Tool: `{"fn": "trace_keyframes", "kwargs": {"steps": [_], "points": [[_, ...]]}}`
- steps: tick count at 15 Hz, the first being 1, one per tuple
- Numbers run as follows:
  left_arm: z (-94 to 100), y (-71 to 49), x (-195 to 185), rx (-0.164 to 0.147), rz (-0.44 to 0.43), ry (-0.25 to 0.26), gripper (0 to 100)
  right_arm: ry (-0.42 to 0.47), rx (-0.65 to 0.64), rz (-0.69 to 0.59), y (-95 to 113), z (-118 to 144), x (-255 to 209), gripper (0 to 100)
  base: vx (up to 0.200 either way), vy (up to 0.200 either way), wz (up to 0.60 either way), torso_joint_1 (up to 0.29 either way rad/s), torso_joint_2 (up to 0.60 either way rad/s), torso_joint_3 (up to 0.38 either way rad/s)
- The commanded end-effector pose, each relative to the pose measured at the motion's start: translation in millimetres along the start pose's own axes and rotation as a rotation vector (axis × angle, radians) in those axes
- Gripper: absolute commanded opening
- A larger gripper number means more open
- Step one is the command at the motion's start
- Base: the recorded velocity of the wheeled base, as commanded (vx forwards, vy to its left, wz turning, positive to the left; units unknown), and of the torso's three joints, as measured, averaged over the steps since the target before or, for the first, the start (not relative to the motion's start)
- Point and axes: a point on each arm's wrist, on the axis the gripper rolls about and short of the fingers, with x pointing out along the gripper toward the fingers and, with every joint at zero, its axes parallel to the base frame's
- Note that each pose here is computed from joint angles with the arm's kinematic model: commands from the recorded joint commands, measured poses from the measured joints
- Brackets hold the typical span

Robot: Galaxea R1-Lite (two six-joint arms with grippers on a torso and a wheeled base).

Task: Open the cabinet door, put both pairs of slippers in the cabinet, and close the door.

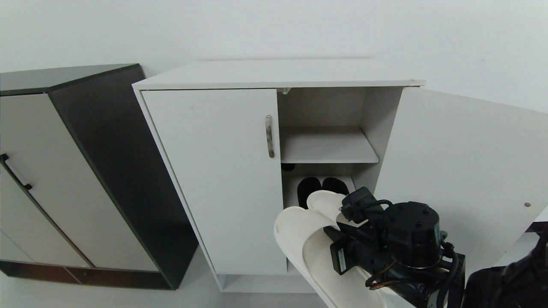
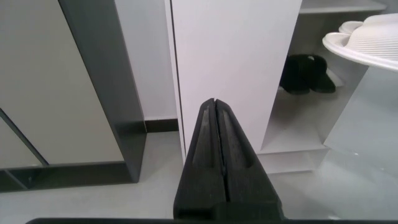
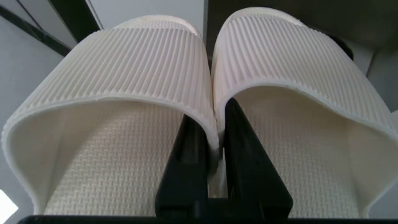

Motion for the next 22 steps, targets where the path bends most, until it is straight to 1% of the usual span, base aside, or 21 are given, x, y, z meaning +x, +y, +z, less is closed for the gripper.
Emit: {"fn": "trace_keyframes", "kwargs": {"steps": [1,4,6,19,21,22], "points": [[0.0,0.0,0.0,0.0,0.0,0.0,0,0.006,-0.002,0.0,0.2,-1.8,1.3,0,0.0,0.0,0.0,-0.041,0.44,0.383],[0.0,0.0,0.0,0.0,0.0,0.0,0,0.007,-0.002,0.0,0.2,-2.2,1.6,0,0.0,0.0,0.0,-0.038,0.39,0.361],[0.0,0.0,0.0,0.0,0.0,0.0,0,0.009,-0.002,-0.002,-0.2,-2.6,2.0,0,0.0,0.0,0.0,0.002,0.13,0.117],[0.0,0.0,0.0,-0.002,0.0,0.0,0,0.034,-0.016,0.009,1.0,-9.8,6.7,0,0.0,0.0,0.0,0.0,0.0,0.0],[0.0,0.0,0.0,0.0,0.0,0.0,0,0.036,-0.018,0.009,1.0,-10.3,7.0,0,0.0,0.0,-0.6,0.0,0.0,0.005],[0.0,0.0,0.0,-0.002,0.0,0.0,0,0.036,-0.018,0.009,1.0,-10.3,7.0,0,0.0,0.0,0.0,0.0,0.0,0.0]]}}
